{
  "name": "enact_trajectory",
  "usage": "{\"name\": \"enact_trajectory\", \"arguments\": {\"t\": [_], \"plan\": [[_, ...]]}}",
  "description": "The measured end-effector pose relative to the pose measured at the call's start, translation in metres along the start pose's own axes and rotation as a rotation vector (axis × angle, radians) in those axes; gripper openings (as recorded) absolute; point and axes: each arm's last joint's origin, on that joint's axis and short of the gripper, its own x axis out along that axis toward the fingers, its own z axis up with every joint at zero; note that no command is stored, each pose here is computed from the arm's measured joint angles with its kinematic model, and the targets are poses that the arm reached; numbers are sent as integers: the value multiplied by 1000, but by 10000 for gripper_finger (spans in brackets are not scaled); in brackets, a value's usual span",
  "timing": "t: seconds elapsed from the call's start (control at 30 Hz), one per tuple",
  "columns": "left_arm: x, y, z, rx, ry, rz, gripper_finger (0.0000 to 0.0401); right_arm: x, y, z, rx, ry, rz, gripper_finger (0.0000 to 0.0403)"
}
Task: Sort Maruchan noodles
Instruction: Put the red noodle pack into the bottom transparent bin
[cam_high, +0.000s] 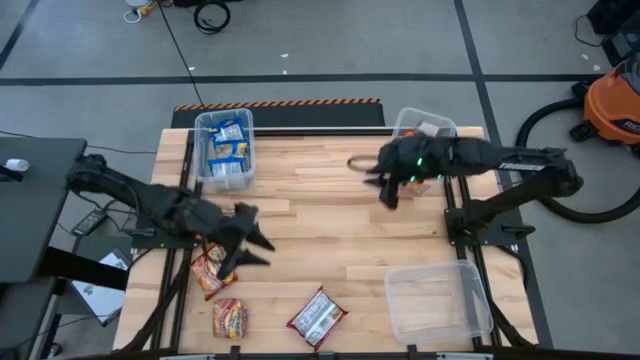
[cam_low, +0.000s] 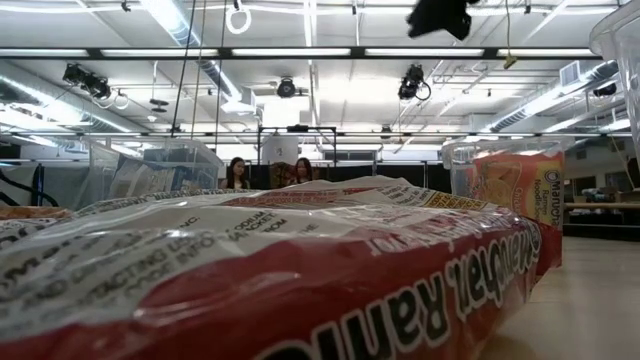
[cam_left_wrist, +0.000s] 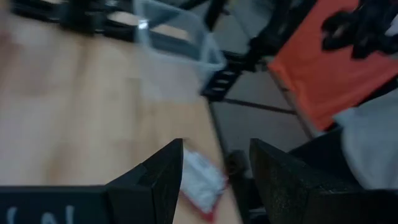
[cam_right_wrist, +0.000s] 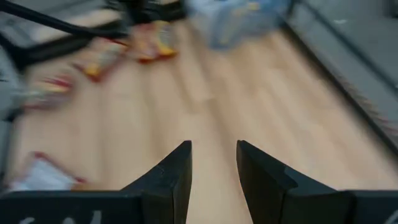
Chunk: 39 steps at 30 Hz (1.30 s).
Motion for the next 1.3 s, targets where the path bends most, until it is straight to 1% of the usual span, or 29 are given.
{"name": "enact_trajectory", "arguments": {"t": [0.13, 0.2, 0.3, 0.43, 0.5, 0.53, 0.67, 0.73, 0.8, 0.87, 1.0, 1.13, 1.3], "plan": [[21, -20, -10, -33, 16, -73, 192, 23, 40, -6, 90, 31, 90, 131], [30, -29, -19, -64, 59, -86, 192, 35, 59, -11, 160, 55, 129, 131], [42, -41, -35, -114, 123, -96, 192, 55, 82, -21, 251, 111, 156, 132], [54, -57, -56, -189, 168, -53, 192, 87, 108, -34, 336, 167, 191, 133], [62, -64, -69, -217, 197, -19, 192, 107, 119, -44, 378, 222, 204, 133], [67, -66, -75, -238, 213, -8, 192, 118, 125, -50, 390, 259, 224, 134], [88, -74, -103, -333, 287, 40, 192, 154, 148, -72, 385, 386, 368, 145], [100, -78, -117, -372, 312, 54, 192, 166, 156, -85, 391, 441, 375, 157], [110, -82, -131, -406, 333, 63, 192, 177, 159, -99, 412, 510, 331, 170], [120, -85, -145, -436, 353, 74, 192, 186, 159, -111, 398, 565, 296, 181], [136, -83, -168, -495, 385, 117, 192, 202, 164, -126, 367, 613, 332, 186], [150, -76, -180, -546, 365, 178, 192, 211, 172, -137, 344, 651, 390, 181], [165, -62, -186, -554, 318, 239, 192, 212, 173, -144, 306, 674, 367, 180]]}}
